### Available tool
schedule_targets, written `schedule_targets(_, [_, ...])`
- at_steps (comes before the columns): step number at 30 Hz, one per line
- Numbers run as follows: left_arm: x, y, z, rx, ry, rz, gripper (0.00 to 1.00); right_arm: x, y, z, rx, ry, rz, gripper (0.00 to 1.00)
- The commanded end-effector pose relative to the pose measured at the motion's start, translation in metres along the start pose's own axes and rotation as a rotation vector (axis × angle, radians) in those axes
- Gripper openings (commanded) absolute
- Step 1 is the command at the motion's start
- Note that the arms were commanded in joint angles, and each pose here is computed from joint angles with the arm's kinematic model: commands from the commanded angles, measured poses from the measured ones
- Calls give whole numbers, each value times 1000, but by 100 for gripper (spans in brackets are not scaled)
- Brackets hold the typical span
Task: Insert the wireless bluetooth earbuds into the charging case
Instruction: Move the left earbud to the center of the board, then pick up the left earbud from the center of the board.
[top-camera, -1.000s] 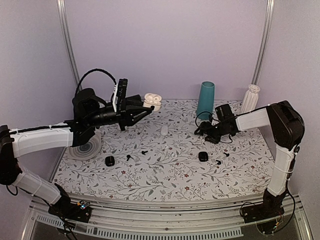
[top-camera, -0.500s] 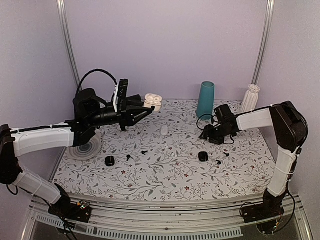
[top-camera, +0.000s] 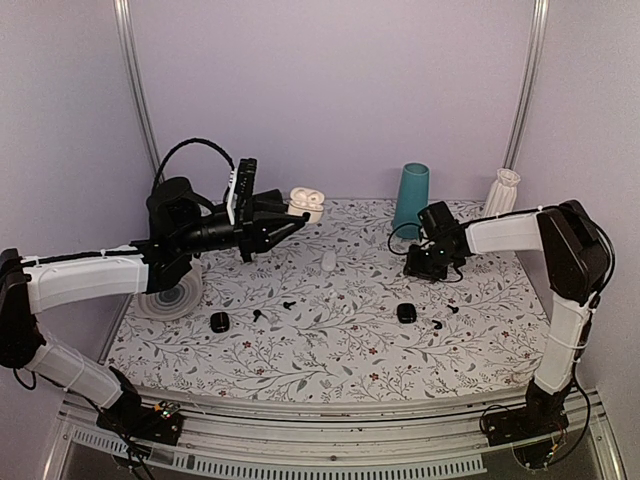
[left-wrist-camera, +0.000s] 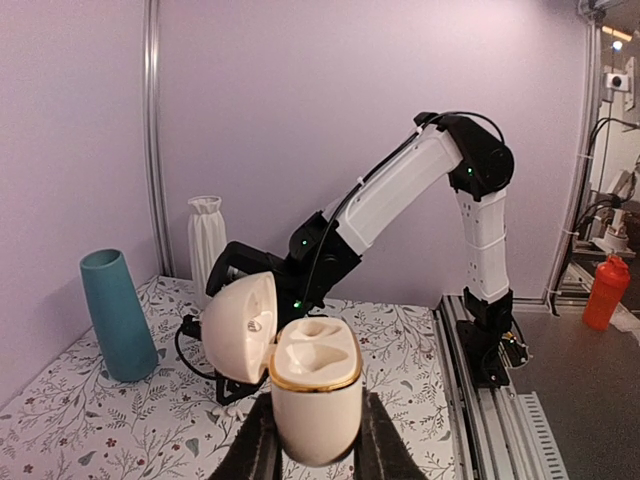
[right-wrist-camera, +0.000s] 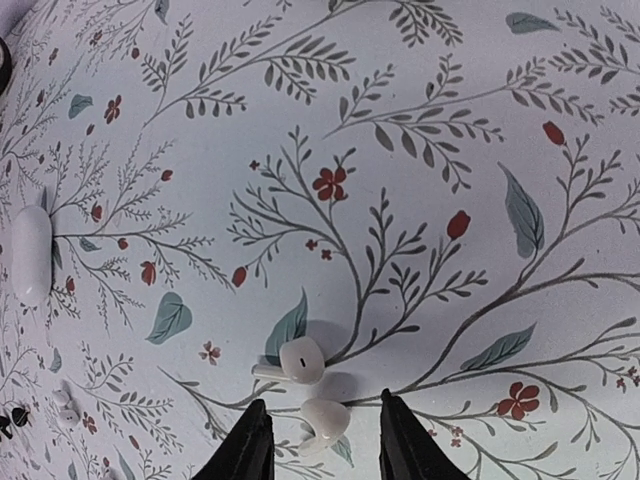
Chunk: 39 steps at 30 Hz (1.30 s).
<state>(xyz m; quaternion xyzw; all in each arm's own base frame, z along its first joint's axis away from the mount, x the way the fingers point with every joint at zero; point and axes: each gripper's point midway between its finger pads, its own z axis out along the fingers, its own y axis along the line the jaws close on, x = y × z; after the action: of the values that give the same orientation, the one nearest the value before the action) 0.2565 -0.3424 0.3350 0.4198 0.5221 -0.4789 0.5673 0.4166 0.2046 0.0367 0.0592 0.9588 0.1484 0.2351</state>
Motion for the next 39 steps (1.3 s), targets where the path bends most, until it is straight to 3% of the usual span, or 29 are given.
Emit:
schedule_targets(1, [-7,1,-2,0,-23,12,0,-8,6,1,58,-16,-74,35])
schedule_targets(39, [-9,1,-2,-7,-24,18,0,1,1,14,172,27,-159,32])
